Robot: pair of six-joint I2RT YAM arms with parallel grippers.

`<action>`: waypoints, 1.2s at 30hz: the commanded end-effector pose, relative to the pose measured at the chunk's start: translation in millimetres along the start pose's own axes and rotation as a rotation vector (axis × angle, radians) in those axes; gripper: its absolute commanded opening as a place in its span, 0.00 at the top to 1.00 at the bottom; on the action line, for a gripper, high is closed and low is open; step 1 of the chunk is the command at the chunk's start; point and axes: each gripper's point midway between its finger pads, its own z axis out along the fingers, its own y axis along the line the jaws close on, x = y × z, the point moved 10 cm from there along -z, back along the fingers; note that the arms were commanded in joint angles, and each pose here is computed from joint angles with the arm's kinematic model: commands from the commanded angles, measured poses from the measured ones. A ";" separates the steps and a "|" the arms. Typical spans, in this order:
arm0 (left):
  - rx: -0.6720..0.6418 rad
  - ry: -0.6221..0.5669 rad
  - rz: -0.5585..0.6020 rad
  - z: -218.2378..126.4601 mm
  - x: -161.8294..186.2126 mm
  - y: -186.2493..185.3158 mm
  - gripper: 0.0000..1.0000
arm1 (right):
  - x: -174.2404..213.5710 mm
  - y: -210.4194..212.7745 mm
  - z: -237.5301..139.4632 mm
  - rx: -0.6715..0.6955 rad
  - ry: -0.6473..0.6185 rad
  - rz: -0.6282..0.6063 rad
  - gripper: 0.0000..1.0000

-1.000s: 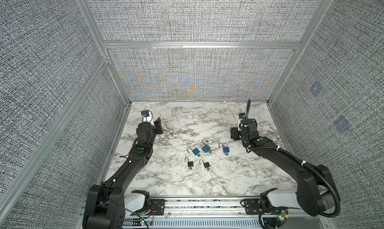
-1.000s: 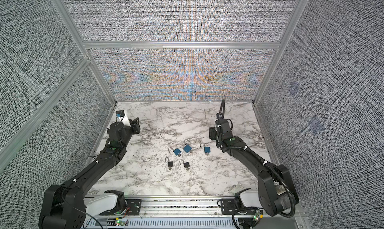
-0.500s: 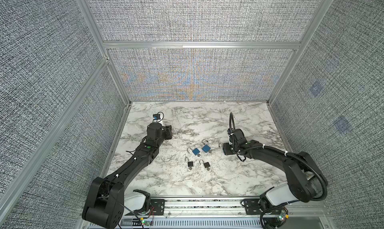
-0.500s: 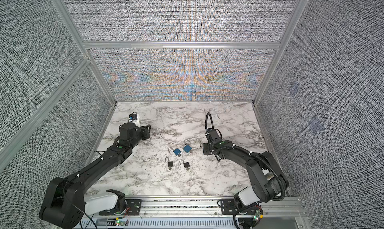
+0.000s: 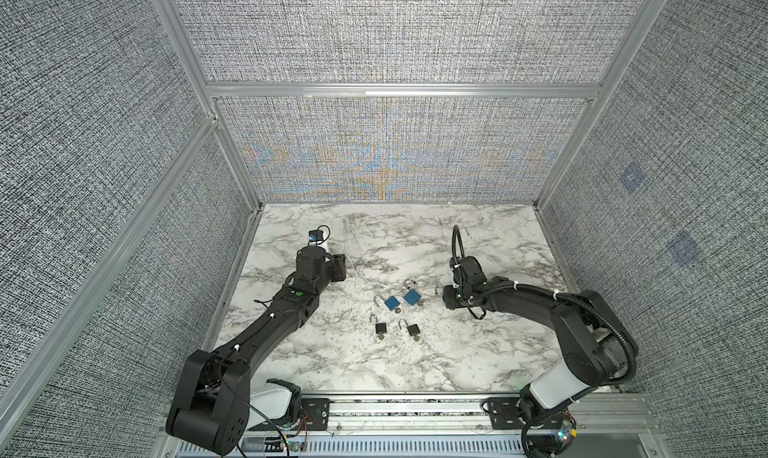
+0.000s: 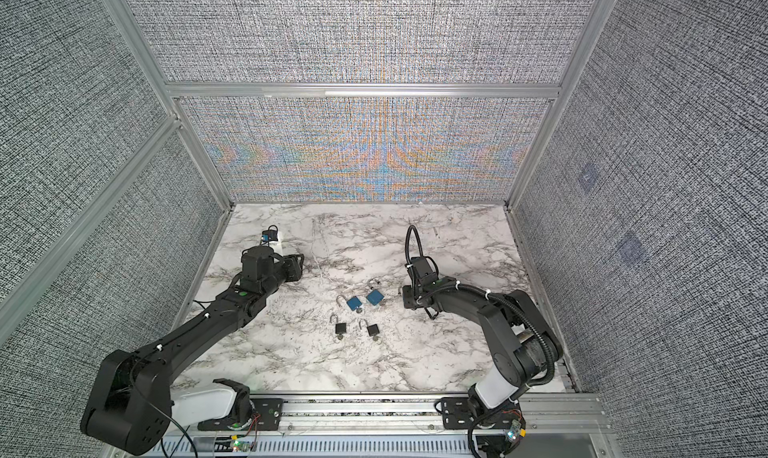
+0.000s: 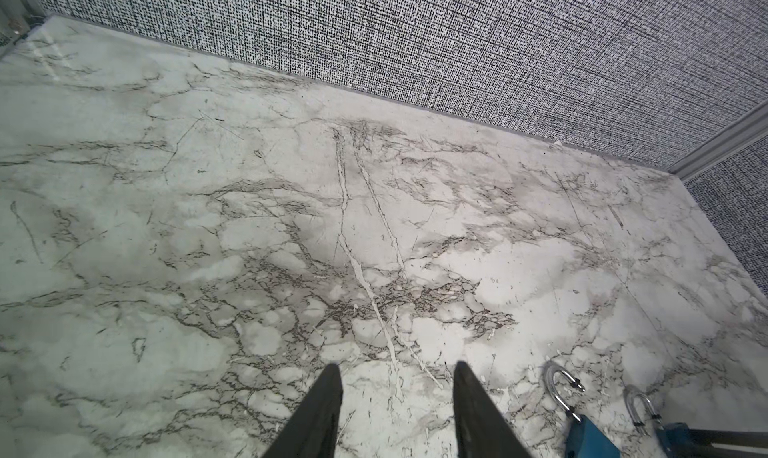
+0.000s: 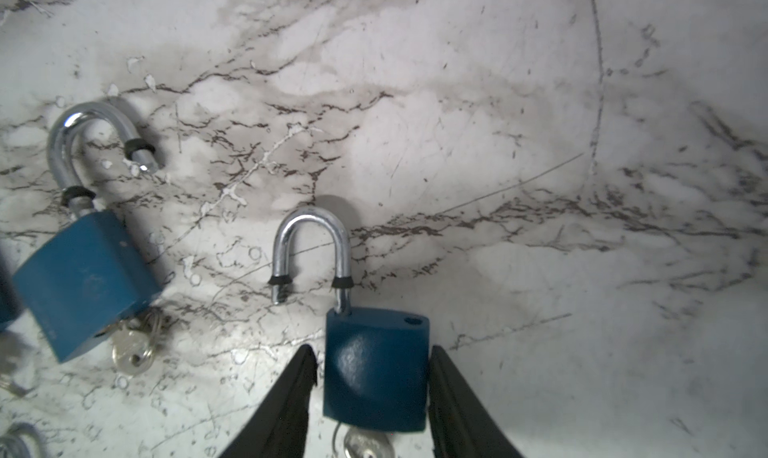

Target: Lock with the key

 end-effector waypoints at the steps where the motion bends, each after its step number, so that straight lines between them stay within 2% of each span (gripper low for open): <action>1: 0.015 -0.010 0.002 1.6 -2.6 -2.3 0.54 | 0.5 -1.6 1.0 0.031 0.012 0.006 0.55; 28: 0.009 0.019 0.012 6.0 1.8 -1.3 0.54 | 10.8 -1.7 8.2 0.152 0.062 -0.023 0.57; 33: 0.001 0.027 0.020 6.8 4.1 -0.1 0.55 | 8.2 1.5 5.2 0.150 0.041 -0.025 0.65; 36: 0.008 0.043 0.024 8.2 5.8 -1.2 0.57 | 4.3 4.2 -1.0 0.128 0.015 -0.019 0.66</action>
